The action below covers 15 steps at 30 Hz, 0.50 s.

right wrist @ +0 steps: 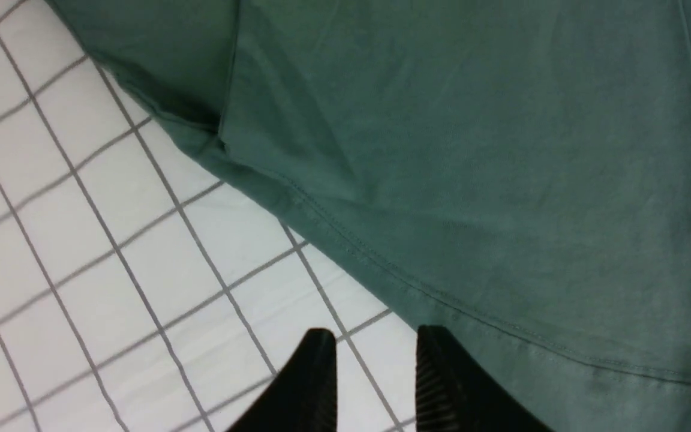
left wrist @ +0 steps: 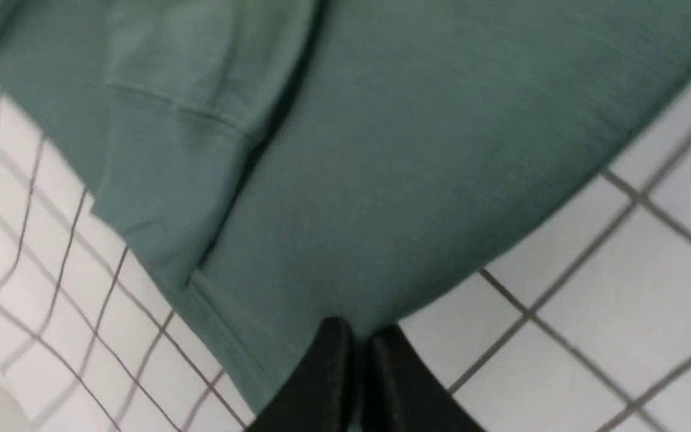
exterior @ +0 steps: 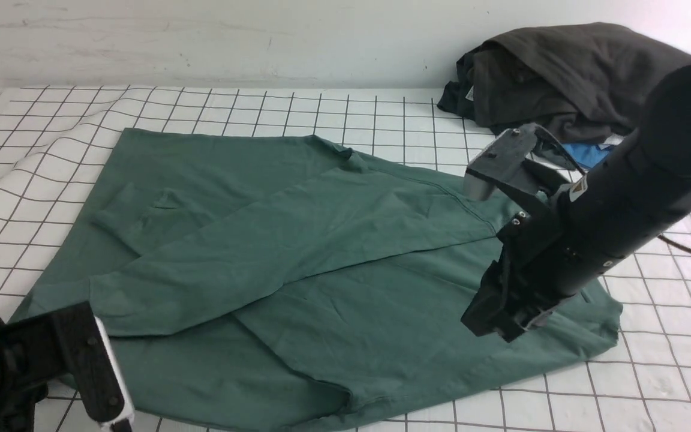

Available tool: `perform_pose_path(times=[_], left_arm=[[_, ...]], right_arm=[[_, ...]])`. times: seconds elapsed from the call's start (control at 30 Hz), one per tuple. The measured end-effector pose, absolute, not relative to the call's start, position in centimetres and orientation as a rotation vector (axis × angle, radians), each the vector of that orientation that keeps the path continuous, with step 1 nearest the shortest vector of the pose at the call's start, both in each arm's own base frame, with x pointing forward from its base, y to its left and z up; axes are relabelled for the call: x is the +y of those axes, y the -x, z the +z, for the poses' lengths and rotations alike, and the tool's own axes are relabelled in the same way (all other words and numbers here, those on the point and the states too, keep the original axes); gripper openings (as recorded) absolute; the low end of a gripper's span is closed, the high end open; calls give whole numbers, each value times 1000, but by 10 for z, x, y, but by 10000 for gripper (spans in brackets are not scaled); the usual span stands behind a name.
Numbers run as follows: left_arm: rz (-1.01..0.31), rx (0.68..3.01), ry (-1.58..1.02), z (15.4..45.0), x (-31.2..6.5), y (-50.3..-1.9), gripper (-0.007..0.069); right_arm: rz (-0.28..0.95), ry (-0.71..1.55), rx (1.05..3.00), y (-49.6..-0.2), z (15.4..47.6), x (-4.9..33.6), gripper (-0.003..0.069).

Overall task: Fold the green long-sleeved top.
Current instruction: Use both arms simultaneously to clamp the lower edge of the clothing fabric

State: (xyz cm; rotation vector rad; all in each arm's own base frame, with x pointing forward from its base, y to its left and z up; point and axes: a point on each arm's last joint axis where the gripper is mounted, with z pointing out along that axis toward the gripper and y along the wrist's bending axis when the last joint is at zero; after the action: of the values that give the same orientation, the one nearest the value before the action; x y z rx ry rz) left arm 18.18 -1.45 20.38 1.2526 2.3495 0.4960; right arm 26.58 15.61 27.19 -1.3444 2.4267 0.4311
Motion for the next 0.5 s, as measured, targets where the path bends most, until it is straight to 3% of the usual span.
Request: perform_pose_path(times=[0.2, 0.37, 0.5], left_arm=[[401, 2490, -813, 207, -13, -179, 6], [404, 2497, -683, 216, -11, -183, 6], [401, 2488, -645, 221, -11, -187, 6]], right_arm=[[226, 1549, 2399, -260, 246, 141, 197], [-51, 1739, 2360, -264, 194, 124, 379], [-200, 1897, 2294, -270, 160, 117, 463]])
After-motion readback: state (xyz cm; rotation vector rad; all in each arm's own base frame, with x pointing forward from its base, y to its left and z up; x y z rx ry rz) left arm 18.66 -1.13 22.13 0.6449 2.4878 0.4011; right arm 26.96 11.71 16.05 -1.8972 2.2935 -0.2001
